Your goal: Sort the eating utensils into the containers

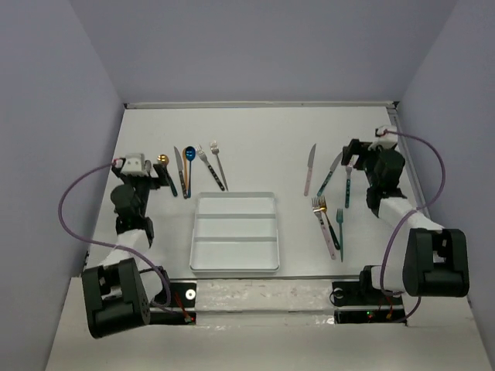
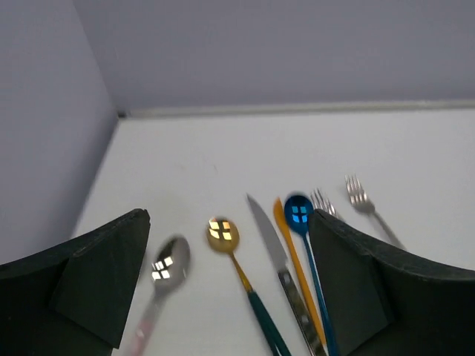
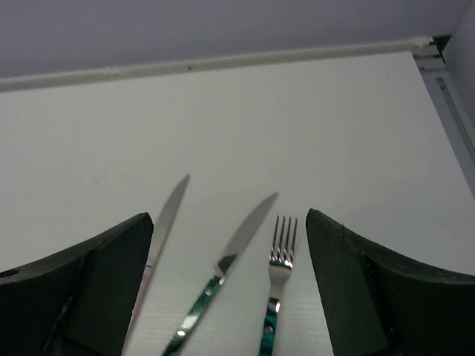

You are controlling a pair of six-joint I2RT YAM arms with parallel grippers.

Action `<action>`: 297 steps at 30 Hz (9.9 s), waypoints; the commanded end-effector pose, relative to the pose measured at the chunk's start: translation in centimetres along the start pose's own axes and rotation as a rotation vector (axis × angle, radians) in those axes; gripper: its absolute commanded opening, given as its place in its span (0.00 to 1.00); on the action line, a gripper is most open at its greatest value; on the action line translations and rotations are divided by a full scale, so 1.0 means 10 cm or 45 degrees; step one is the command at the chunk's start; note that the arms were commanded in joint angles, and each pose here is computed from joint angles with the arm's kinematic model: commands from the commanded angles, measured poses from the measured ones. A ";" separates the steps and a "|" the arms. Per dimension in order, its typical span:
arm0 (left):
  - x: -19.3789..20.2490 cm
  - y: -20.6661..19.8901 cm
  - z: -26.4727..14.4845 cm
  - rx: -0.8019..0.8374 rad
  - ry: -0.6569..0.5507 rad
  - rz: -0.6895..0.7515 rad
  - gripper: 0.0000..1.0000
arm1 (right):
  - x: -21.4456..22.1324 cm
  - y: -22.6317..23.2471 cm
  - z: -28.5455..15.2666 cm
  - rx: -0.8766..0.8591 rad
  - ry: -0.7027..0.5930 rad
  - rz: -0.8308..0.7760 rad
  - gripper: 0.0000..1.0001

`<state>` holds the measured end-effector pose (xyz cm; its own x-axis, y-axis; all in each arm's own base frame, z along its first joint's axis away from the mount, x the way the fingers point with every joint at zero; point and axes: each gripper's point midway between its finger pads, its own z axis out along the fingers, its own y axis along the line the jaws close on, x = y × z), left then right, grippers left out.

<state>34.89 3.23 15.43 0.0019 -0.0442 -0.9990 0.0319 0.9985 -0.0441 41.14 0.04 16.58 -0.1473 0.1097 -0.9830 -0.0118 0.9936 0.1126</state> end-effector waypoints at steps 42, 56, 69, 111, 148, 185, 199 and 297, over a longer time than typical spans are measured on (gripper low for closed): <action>-0.03 0.02 -0.73 0.080 0.442 0.495 0.99 | 0.77 -0.55 0.02 0.508 0.971 0.016 0.00; -0.05 0.04 -0.74 0.056 0.428 0.488 0.99 | -1.22 1.96 -0.21 -0.341 0.199 -0.440 0.00; -0.07 0.06 -0.74 0.036 0.424 0.482 0.99 | 0.23 3.86 -0.92 -1.318 0.197 -1.375 0.00; -0.07 0.09 -0.73 0.017 0.429 0.475 0.99 | 0.35 3.67 -0.92 -0.807 0.541 -0.800 0.45; -0.08 0.08 -0.74 0.015 0.415 0.478 0.99 | 1.58 0.33 -1.70 0.445 1.544 0.212 0.48; -0.09 0.13 -0.74 -0.019 0.415 0.475 0.99 | -0.03 1.17 -0.80 0.180 0.875 -0.169 0.00; -0.08 0.18 -0.75 -0.060 0.421 0.468 0.99 | 0.60 3.96 -0.89 -0.759 0.361 -1.460 0.00; -0.14 0.21 -0.73 -0.086 0.383 0.482 0.99 | 1.44 1.66 -1.27 -0.097 1.293 -0.124 0.00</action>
<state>27.30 5.24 15.72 -0.3306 0.3183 -0.8885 0.0509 0.9461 0.3199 23.94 13.77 1.87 -0.9530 0.0412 -0.3001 0.0327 0.9989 0.0333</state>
